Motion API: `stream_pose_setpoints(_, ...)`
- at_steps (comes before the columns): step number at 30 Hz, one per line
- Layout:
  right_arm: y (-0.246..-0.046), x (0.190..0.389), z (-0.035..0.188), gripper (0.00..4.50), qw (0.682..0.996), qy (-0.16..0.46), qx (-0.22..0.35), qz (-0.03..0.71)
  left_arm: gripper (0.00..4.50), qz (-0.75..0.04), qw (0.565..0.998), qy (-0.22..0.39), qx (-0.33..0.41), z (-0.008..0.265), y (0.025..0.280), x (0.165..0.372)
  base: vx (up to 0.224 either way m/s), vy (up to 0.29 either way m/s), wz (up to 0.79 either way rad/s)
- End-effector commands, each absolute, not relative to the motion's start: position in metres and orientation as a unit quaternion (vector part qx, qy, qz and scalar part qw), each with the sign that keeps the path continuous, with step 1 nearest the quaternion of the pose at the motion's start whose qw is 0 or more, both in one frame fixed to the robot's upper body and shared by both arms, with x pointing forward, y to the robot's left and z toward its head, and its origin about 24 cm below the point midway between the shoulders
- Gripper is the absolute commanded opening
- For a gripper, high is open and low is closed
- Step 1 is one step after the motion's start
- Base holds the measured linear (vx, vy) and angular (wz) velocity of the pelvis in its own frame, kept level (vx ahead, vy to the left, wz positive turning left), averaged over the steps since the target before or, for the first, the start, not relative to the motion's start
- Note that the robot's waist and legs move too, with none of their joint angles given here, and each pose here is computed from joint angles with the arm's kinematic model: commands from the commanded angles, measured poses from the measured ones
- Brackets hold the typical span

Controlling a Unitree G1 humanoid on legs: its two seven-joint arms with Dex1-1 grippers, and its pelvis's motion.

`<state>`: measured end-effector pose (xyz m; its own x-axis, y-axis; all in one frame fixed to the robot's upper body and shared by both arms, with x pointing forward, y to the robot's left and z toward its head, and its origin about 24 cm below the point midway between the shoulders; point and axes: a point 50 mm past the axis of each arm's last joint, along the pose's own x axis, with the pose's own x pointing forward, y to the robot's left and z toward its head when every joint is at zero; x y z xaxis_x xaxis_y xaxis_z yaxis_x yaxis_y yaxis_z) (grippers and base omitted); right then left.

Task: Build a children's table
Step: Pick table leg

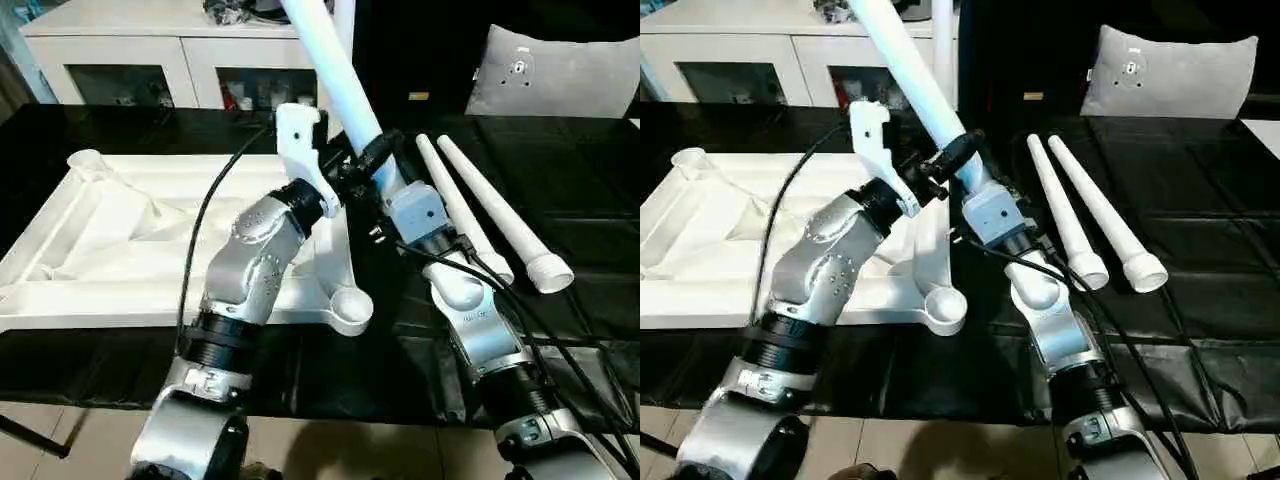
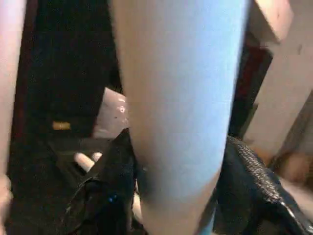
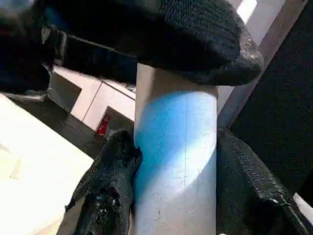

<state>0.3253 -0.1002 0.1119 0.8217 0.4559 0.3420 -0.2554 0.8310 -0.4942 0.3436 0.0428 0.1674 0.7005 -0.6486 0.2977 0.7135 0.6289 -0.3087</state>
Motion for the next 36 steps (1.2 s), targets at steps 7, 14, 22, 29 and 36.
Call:
stream_pose_setpoints(7,-0.095,0.325,0.111,1.86,0.921,-0.226,-0.237,0.210,1.90,-0.369,0.892,-0.090,-0.245,0.178,0.044,0.344,0.000,0.000,0.00)
stream_pose_setpoints(14,-0.094,0.324,0.110,2.63,0.924,-0.221,-0.213,0.228,1.89,-0.350,0.903,-0.090,-0.231,0.179,0.049,0.347,0.000,0.000,0.00)
stream_pose_setpoints(22,-0.095,0.324,0.109,3.34,0.924,-0.212,-0.207,0.242,1.89,-0.326,0.916,-0.088,-0.217,0.177,0.059,0.353,0.000,0.000,0.00)
stream_pose_setpoints(29,-0.104,0.314,0.115,3.86,0.910,-0.206,-0.176,0.315,1.89,-0.290,0.932,-0.094,-0.195,0.178,0.085,0.361,0.000,0.000,0.00)
stream_pose_setpoints(36,-0.107,0.313,0.117,4.50,0.916,-0.182,-0.129,0.334,1.89,-0.292,0.937,-0.097,-0.168,0.179,0.095,0.363,0.000,0.000,0.00)
